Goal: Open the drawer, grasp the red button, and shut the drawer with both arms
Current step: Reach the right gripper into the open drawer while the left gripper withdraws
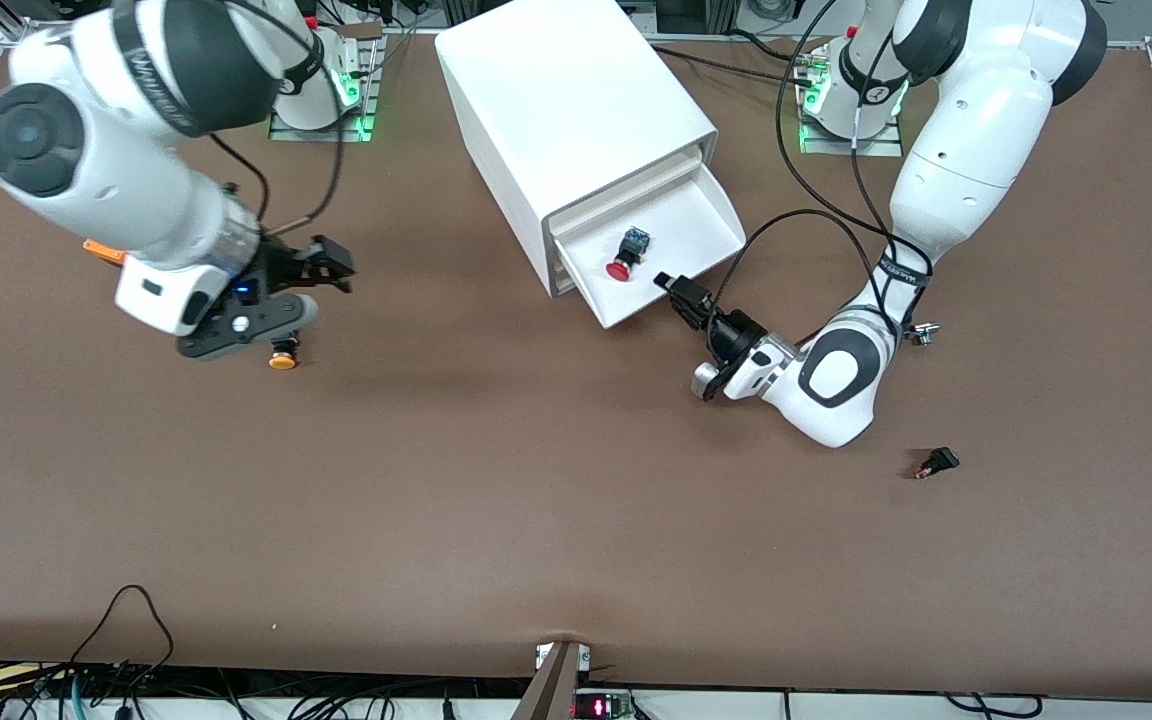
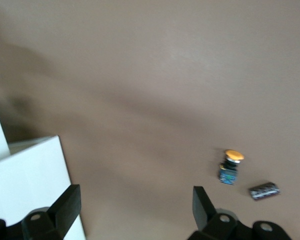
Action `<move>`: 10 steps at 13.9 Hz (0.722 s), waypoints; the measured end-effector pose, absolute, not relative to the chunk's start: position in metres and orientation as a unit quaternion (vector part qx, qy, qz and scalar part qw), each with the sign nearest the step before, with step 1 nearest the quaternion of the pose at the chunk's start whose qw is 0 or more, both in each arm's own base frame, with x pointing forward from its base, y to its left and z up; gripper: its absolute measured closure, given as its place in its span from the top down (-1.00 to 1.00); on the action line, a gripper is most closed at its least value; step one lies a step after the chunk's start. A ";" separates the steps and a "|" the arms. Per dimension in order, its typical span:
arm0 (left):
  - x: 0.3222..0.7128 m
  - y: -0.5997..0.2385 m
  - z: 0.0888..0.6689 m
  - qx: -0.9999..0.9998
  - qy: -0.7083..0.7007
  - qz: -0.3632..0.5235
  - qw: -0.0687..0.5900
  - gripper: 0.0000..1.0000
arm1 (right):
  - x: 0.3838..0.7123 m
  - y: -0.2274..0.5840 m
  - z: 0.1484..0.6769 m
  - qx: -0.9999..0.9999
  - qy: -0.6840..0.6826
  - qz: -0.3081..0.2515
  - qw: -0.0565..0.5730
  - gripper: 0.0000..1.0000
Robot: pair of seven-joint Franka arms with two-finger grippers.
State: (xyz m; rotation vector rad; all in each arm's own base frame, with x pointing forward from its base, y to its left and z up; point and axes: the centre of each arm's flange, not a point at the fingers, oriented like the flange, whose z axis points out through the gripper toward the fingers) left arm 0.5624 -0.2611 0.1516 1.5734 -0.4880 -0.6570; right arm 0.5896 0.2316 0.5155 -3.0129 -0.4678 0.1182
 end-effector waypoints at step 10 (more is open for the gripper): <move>0.593 -0.185 0.162 0.733 -0.160 -0.341 0.566 0.97 | 0.577 0.330 0.497 -0.996 -0.066 0.024 0.045 0.98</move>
